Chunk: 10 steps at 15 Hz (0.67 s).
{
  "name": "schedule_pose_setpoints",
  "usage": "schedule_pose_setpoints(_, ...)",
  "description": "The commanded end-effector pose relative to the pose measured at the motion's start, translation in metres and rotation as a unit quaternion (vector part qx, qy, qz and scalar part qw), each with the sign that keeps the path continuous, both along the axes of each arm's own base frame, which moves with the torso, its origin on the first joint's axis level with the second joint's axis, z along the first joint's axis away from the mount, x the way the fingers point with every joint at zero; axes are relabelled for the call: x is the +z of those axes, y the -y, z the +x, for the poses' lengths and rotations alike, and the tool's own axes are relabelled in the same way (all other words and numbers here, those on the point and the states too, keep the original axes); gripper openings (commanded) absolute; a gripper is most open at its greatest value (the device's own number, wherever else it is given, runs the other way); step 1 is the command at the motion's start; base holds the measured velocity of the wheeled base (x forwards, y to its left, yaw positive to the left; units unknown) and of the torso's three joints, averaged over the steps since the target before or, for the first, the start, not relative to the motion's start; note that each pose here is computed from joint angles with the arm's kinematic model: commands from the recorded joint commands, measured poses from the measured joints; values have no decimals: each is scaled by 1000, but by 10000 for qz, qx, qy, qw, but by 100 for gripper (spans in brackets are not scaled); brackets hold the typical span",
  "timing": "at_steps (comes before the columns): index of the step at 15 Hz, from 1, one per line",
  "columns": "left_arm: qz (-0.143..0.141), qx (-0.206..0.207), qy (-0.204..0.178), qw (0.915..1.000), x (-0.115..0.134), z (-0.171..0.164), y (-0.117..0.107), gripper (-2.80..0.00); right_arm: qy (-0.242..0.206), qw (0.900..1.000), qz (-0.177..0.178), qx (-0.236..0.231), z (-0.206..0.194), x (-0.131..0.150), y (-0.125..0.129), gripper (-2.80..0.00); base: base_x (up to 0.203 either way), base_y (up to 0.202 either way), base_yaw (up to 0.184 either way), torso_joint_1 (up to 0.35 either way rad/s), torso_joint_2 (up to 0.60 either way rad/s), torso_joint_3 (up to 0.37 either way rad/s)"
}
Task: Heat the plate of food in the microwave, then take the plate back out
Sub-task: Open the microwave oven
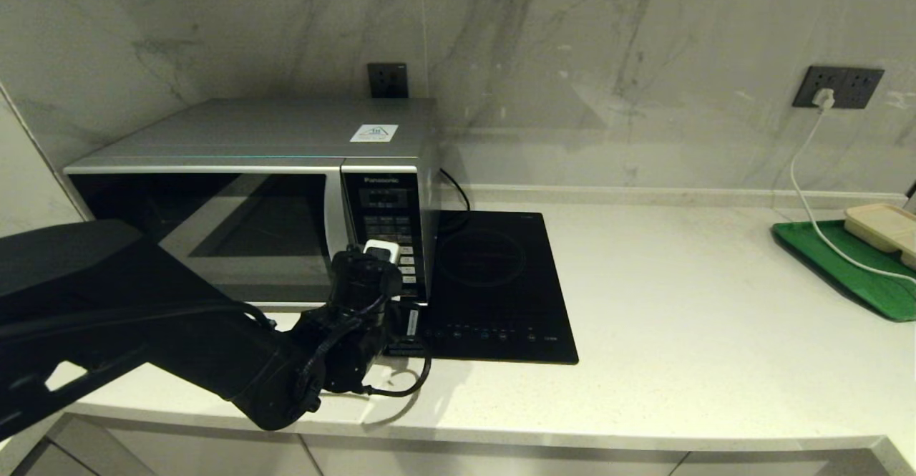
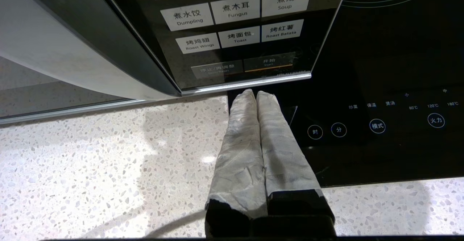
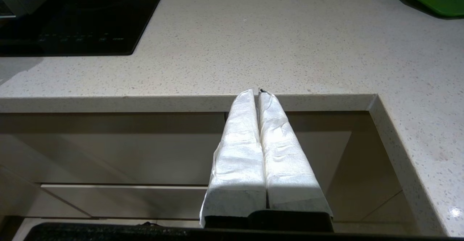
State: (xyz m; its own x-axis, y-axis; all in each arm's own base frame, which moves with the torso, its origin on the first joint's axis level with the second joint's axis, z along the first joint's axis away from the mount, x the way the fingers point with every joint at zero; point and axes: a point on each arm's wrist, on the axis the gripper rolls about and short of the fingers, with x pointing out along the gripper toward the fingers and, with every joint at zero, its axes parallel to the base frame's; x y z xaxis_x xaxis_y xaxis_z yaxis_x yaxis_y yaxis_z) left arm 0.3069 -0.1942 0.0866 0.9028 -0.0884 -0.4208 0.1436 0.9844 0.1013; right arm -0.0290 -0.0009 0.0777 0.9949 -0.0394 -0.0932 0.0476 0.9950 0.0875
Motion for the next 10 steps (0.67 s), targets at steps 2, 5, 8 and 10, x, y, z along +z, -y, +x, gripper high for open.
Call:
schedule_pose_setpoints(2,-16,4,35,10000,1,0,1,-280,-8,10000,1,0,0,0,0,-280,0,0,0,0,0,0)
schedule_pose_setpoints(5,-16,17,35,10000,1,1,0,-280,-8,10000,1,-3,0,0,0,-280,0,0,0,0,0,0)
schedule_pose_setpoints(8,-9,16,7,10000,-1,2,0,-280,-8,10000,1,5,0,0,0,-280,0,0,0,0,0,0)
schedule_pose_setpoints(10,27,-19,-93,10000,-9,3,2,-280,-8,10000,1,-3,0,0,0,-280,0,0,0,0,0,0)
